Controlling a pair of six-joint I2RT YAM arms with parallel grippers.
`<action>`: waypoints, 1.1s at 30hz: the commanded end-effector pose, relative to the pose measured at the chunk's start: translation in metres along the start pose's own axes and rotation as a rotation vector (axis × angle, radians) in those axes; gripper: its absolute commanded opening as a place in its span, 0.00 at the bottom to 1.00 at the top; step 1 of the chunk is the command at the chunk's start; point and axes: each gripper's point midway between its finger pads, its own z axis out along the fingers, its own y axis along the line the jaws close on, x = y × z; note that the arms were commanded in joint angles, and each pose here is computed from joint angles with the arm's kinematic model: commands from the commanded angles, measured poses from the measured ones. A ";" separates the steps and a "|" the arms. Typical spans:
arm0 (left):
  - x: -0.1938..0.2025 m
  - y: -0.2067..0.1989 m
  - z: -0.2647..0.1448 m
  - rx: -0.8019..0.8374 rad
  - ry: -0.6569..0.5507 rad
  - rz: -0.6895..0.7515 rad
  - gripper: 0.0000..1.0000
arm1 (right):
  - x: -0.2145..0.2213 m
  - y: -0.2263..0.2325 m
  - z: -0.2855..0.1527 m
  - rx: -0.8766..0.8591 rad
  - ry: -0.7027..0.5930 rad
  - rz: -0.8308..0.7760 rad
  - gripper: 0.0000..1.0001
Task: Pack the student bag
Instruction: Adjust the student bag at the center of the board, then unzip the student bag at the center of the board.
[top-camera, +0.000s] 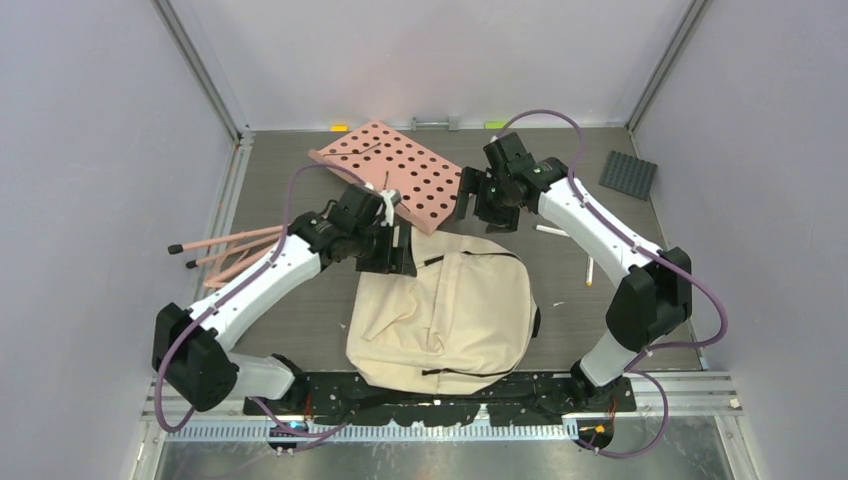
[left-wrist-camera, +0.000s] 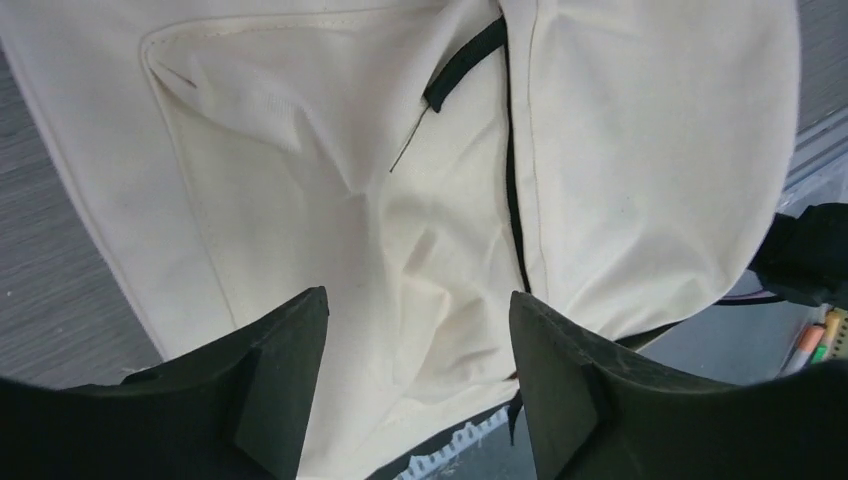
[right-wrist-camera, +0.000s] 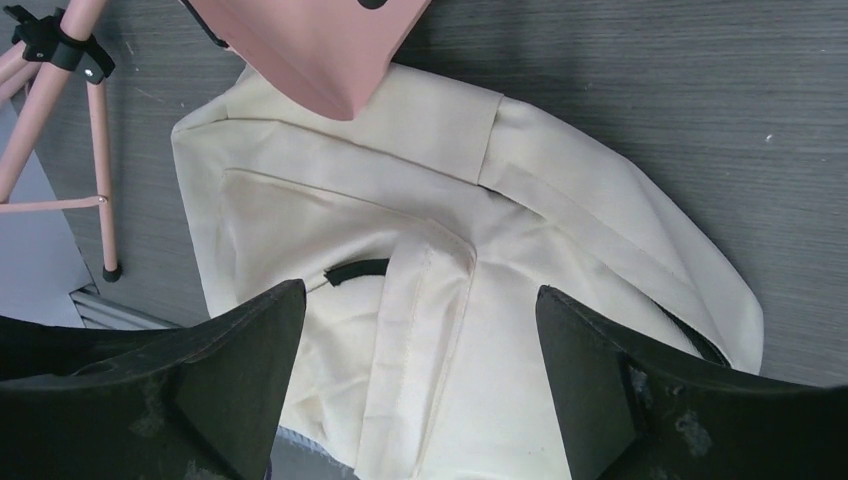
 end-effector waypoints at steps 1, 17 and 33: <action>-0.030 -0.012 -0.030 -0.001 -0.093 0.073 0.72 | -0.006 0.007 -0.023 -0.013 0.010 -0.057 0.91; -0.071 -0.041 0.064 0.183 0.014 0.258 0.40 | -0.031 -0.011 -0.041 0.112 -0.064 -0.108 0.90; -0.046 -0.034 0.078 0.191 0.081 0.275 0.32 | -0.021 -0.020 -0.033 0.142 -0.016 -0.080 0.90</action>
